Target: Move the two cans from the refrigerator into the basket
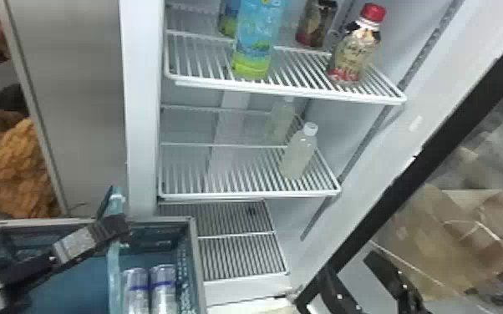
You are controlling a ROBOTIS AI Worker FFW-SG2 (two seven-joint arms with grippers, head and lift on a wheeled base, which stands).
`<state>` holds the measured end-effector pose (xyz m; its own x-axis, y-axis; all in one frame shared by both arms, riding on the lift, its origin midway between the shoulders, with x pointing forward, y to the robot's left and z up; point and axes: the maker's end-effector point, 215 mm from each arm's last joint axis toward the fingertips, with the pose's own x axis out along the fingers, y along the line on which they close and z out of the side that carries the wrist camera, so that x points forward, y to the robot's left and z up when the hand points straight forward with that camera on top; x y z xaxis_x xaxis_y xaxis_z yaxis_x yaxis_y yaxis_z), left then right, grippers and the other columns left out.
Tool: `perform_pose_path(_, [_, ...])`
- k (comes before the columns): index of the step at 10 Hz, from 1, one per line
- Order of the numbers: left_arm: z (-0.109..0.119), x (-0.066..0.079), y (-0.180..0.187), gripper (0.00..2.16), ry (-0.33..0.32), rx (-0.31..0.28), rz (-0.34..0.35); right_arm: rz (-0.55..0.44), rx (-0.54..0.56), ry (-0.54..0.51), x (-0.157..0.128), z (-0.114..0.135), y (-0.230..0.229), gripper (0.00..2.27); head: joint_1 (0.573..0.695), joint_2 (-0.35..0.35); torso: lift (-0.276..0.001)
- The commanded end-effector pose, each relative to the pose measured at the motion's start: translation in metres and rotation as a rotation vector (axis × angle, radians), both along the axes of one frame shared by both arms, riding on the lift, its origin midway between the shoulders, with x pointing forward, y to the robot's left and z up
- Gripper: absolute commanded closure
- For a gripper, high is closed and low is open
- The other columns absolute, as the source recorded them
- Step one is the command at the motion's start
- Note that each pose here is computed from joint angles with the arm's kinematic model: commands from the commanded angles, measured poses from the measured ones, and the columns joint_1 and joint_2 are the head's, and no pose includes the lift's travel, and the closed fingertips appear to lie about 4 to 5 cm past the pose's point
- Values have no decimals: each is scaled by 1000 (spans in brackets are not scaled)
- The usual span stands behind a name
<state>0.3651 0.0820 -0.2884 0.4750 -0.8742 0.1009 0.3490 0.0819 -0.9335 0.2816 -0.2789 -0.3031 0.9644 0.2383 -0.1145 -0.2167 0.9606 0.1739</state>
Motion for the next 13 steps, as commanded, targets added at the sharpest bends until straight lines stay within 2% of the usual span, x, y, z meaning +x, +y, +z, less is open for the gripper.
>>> perform_pose_path(1, [-1, -1, 0, 1210, 3, 1, 2, 3, -15, 15, -8, 1, 0, 121, 695, -342, -219])
perform_pose_path(13, [-2, -2, 0, 1210, 6, -2, 5, -5, -1, 23, -9, -5, -1, 121, 695, -350, -219])
